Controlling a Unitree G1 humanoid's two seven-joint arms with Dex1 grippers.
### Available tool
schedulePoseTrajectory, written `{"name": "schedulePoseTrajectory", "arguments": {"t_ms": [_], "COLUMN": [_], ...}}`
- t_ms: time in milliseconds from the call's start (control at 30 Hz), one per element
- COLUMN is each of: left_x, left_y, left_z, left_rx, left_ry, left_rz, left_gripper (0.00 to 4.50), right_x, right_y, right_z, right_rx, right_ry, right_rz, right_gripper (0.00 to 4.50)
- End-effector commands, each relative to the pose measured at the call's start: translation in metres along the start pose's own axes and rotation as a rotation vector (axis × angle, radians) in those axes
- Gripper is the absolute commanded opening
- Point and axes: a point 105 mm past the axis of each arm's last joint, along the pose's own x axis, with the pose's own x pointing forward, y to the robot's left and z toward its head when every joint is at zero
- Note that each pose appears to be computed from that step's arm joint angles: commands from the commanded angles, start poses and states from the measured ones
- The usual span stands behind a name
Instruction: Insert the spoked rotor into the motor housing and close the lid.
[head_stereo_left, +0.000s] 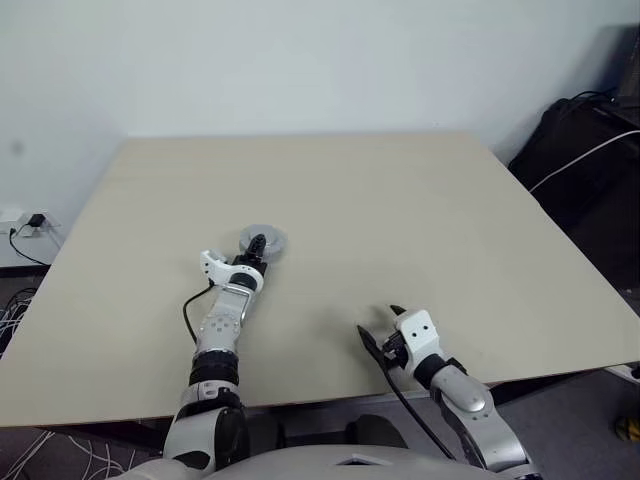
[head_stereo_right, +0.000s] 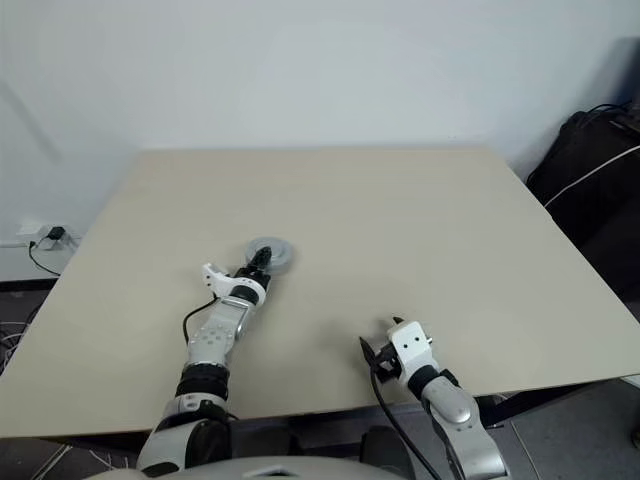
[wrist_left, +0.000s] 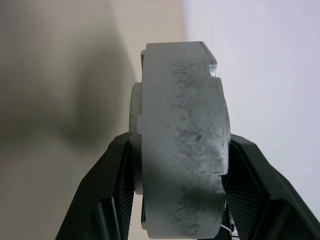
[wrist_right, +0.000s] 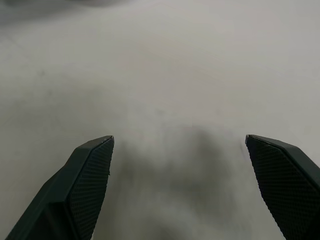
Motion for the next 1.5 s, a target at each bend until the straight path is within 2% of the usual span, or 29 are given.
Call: {"name": "schedulePoseTrajectory", "arguments": {"t_ms": [33, 333, 533, 600, 967, 1067, 1133, 1233, 1367, 1500], "left_x": [0.012, 0.006, -0.010, -0.017, -0.093, -0.107, -0.115, -0.125, -0.130, -0.131], "left_y": [-0.015, 0.014, 0.025, 0.026, 0.034, 0.028, 0.023, 0.022, 0.023, 0.020], "left_z": [0.003, 0.002, -0.001, -0.002, -0.002, -0.002, -0.001, 0.003, 0.011, 0.010], "left_rx": [0.054, 0.096, 0.108, 0.107, 0.227, 0.378, 0.545, 0.803, 0.886, 1.086], "left_ry": [-0.013, -0.013, 0.003, 0.010, 0.110, 0.131, 0.134, 0.085, -0.066, -0.163], "left_rz": [-0.010, 0.133, 0.156, 0.155, 0.174, 0.116, 0.054, 0.006, 0.029, 0.000], "left_gripper": [2.12, 2.12, 4.09, 4.45, 4.45, 4.45, 4.45, 4.45, 4.45, 4.45], "right_x": [0.001, 0.002, 0.004, 0.005, 0.005, 0.006, 0.006, 0.006, 0.004, 0.003], "right_y": [-0.004, -0.004, 0.000, 0.001, 0.008, 0.007, 0.006, 0.004, 0.004, 0.002], "right_z": [0.013, 0.012, 0.013, 0.013, 0.009, 0.012, 0.014, 0.016, 0.021, 0.026], "right_rx": [-0.019, -0.003, 0.007, 0.011, 0.113, 0.126, 0.132, 0.138, 0.138, 0.123], "right_ry": [-0.046, -0.025, -0.021, -0.022, 0.016, 0.007, 0.003, -0.015, -0.053, -0.099], "right_rz": [-0.016, -0.004, 0.012, 0.014, 0.060, 0.054, 0.050, 0.032, 0.006, -0.042], "right_gripper": [4.50, 4.50, 4.50, 4.50, 4.50, 4.50, 4.50, 4.50, 4.50, 4.50]}}
